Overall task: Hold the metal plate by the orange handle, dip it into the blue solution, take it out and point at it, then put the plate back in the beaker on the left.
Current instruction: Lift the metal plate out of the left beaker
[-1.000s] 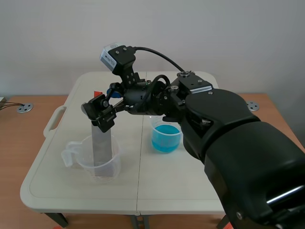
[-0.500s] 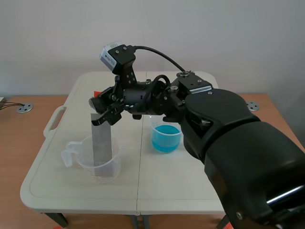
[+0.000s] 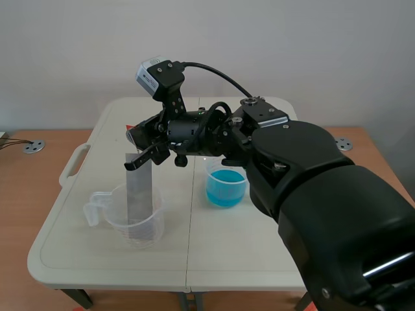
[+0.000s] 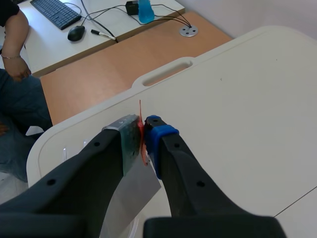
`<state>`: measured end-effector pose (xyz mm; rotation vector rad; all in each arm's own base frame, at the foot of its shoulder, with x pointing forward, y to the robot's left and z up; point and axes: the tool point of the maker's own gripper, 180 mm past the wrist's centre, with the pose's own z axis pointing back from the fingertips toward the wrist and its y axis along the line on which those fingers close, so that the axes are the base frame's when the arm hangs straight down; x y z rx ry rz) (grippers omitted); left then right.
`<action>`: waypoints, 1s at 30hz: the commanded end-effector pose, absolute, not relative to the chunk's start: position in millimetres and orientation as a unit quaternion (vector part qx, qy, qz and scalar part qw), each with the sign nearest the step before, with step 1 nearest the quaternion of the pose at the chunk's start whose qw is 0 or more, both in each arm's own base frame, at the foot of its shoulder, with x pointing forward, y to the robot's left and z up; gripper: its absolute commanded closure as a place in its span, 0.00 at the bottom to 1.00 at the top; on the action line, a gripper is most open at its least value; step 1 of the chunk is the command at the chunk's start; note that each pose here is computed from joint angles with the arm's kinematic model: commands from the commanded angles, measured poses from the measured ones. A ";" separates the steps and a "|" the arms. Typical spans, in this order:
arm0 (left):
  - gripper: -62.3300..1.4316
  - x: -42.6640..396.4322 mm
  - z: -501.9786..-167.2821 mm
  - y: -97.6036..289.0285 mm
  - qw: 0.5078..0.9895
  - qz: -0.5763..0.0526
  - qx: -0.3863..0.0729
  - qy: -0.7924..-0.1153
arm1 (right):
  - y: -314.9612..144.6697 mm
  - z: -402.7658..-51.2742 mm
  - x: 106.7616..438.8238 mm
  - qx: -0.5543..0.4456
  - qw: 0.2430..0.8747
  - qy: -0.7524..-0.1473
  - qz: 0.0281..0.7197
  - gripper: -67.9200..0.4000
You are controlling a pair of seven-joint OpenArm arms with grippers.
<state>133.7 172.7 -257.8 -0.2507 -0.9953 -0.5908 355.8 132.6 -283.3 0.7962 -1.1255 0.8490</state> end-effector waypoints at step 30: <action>0.96 136.8 -251.5 169.1 0.823 -0.277 -0.122 -0.481 | 151.2 -244.9 342.7 0.399 0.639 -0.539 0.378 0.98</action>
